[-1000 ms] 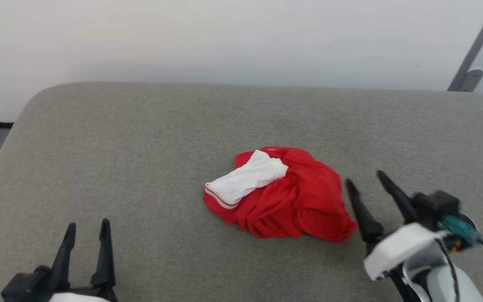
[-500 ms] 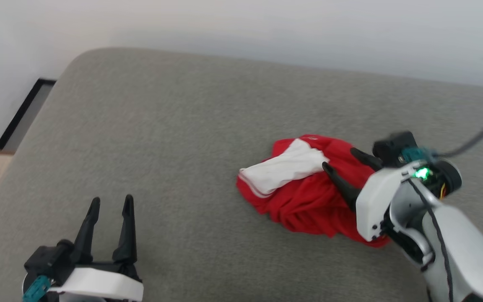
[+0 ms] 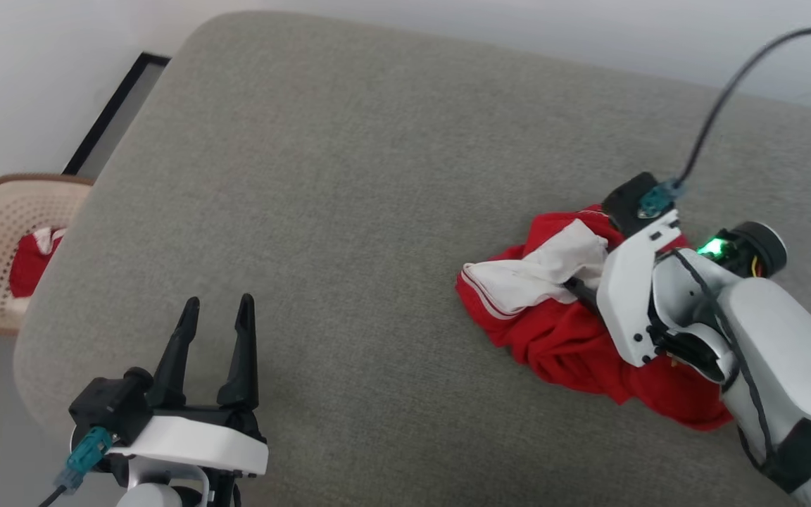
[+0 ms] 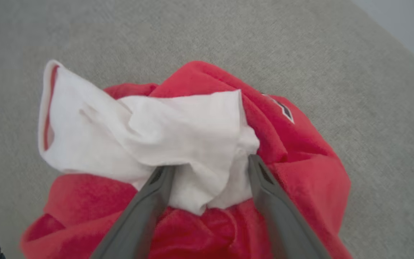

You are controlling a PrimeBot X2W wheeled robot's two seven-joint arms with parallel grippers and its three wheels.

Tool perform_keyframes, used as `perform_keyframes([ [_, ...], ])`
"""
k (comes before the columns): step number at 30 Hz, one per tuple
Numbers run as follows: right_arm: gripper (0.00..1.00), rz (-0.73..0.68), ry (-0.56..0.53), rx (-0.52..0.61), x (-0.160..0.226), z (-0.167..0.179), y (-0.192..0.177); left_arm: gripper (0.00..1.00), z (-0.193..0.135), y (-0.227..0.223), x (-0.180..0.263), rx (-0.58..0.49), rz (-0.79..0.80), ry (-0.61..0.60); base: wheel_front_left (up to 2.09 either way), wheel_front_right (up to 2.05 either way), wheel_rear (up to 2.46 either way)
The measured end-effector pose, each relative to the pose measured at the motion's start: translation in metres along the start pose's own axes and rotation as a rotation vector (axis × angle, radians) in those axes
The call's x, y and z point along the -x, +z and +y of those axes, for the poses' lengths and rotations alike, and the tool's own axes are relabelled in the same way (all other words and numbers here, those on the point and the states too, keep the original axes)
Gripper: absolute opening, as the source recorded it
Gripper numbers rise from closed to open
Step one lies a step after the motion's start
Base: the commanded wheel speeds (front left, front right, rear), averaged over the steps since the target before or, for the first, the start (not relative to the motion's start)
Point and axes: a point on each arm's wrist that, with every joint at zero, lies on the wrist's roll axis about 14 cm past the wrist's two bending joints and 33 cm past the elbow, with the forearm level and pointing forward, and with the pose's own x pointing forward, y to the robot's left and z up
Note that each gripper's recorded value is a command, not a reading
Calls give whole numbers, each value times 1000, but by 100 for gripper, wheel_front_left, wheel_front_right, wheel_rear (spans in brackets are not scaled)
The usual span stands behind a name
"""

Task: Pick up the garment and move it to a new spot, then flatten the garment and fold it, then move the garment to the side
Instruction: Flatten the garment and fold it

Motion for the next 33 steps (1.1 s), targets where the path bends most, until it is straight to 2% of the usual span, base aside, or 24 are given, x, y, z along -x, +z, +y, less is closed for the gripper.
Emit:
perform_keyframes([
  [1,87,5,6,11,-3,1,1,100,2,-1,1,-1,4,8,0,0,0],
  [2,20,-2,13,15,-5,2,4,100,4,-2,1,-2,9,14,0,0,0],
  [3,0,-11,16,19,-7,3,8,100,5,-3,2,-2,12,18,0,0,0],
  [11,0,-128,11,-2,9,-4,33,100,9,0,-1,0,0,26,0,0,0],
  [16,0,-250,-45,-14,40,-24,56,100,5,2,-6,-2,-8,3,0,0,0],
  [21,0,-340,-111,-47,77,-46,65,100,-2,3,-10,0,-14,-23,0,0,0],
  [27,0,-379,-207,-98,111,-73,55,100,-10,0,-14,1,-9,-51,0,0,0],
  [33,0,-355,-366,-205,148,-112,15,100,-20,0,-20,1,-11,-85,0,0,0],
])
